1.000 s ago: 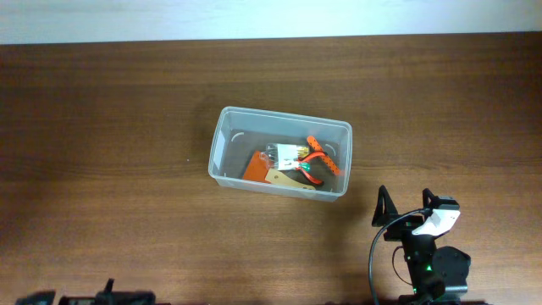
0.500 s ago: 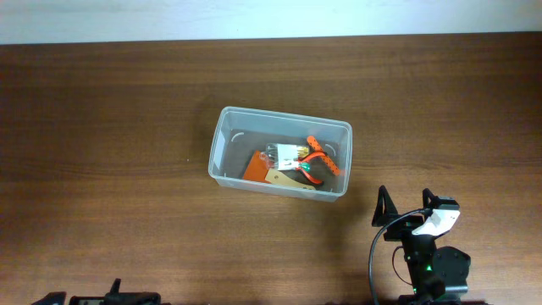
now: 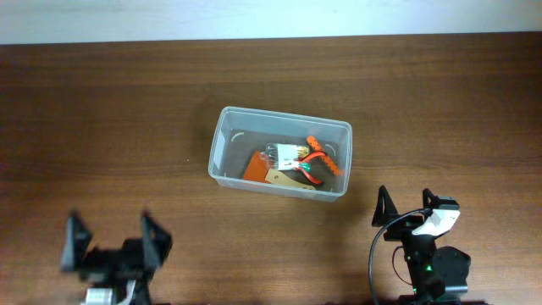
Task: Pack container
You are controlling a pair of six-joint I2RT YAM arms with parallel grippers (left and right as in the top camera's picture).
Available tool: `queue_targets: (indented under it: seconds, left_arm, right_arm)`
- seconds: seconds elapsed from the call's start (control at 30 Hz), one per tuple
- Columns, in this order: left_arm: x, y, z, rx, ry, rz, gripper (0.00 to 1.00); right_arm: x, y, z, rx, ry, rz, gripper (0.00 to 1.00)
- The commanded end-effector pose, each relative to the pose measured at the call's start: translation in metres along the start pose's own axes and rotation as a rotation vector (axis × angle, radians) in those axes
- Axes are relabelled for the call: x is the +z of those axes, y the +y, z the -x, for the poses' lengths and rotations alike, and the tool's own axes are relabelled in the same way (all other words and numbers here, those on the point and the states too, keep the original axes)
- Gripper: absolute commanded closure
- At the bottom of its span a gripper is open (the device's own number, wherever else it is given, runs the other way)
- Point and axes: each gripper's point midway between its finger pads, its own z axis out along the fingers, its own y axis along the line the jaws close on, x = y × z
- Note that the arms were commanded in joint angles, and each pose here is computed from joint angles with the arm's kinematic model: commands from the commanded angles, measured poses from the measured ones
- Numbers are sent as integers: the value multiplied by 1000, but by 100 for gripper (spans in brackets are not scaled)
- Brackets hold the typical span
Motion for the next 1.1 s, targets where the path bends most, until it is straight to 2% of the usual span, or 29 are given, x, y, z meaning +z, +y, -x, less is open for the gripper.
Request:
queue_targets:
  seconds: [0.0,0.23,0.67,1.07]
  left_arm:
    - [-3,2,-33,11,132,6,1]
    - [-25,-1,-107,-7,449,-1,1]
    - [-90,1,-190,-12,878,11,1]
    - [-89,2,-189,-9,873,17,1]
  right_arm:
    - [0,0,-1,-10,-3,3,1]
    - [0,0,-1,-10,-3,4,1]
    - [0,0,-1,-10,-3,3,1]
    - [0,0,-1,-10,-3,3,1]
